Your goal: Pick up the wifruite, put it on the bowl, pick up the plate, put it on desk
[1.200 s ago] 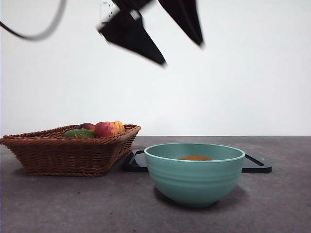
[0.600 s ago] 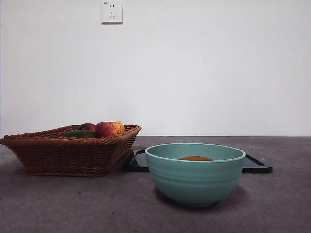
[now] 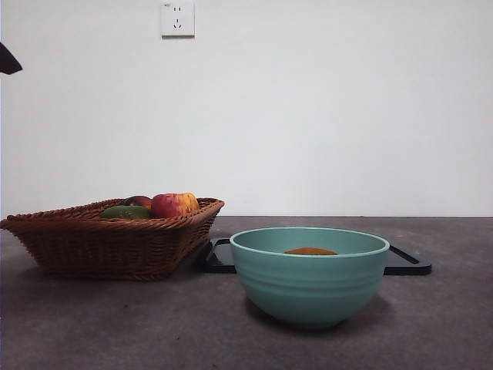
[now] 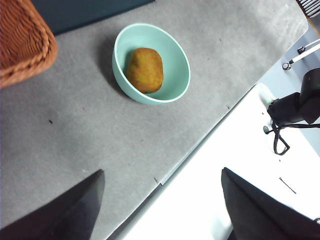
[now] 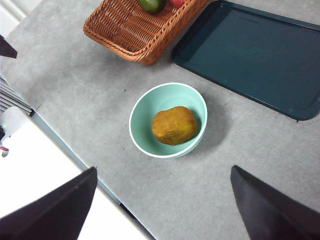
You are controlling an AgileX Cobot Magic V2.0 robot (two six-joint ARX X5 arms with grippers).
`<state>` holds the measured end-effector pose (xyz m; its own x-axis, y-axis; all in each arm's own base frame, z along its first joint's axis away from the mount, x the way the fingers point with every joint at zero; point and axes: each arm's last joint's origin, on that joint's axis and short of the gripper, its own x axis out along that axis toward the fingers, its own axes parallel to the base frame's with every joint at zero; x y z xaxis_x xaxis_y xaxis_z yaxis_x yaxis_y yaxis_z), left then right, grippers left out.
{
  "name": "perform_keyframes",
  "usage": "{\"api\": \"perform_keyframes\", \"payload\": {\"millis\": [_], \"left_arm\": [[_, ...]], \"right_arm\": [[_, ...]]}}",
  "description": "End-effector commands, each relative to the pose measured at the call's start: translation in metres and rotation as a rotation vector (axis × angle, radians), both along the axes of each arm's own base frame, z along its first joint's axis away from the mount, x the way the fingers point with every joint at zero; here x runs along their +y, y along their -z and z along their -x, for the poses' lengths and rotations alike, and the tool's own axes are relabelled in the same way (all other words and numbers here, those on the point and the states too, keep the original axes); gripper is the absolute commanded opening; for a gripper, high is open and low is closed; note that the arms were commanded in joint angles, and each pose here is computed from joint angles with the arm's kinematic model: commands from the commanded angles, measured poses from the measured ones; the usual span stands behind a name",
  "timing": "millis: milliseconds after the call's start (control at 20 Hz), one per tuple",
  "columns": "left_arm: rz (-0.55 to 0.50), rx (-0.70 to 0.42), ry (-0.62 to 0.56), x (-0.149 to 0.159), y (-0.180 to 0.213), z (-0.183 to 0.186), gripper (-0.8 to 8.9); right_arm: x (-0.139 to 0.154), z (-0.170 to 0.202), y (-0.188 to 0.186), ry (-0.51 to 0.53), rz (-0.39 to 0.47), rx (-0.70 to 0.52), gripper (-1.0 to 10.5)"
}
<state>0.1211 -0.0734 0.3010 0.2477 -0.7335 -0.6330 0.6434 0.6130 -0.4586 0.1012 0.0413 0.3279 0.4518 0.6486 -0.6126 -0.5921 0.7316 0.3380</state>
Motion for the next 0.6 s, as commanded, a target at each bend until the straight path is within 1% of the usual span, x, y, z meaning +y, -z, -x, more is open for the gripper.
{"api": "perform_keyframes", "payload": {"millis": [50,200,350,450,600], "left_arm": [[0.010,-0.033,0.018,-0.002,-0.003,-0.002,3.74],[0.017,-0.050,0.018,-0.002,-0.005,-0.003,3.74],[0.017,-0.048,0.017,-0.002,-0.004,-0.003,3.74],[0.017,-0.049,0.018,-0.002,-0.005,-0.003,3.74],[0.018,-0.051,0.018,-0.002,-0.005,-0.003,3.74]], "right_arm": [[0.001,-0.004,-0.005,0.008,-0.011,0.004,4.3],[0.004,-0.014,0.003,0.037,-0.017,0.087,4.3],[0.013,-0.032,0.026,0.069,-0.032,0.190,3.7],[0.022,-0.045,0.046,0.118,-0.026,0.225,3.5],[0.042,-0.059,0.074,0.152,0.010,0.241,3.4]]}}
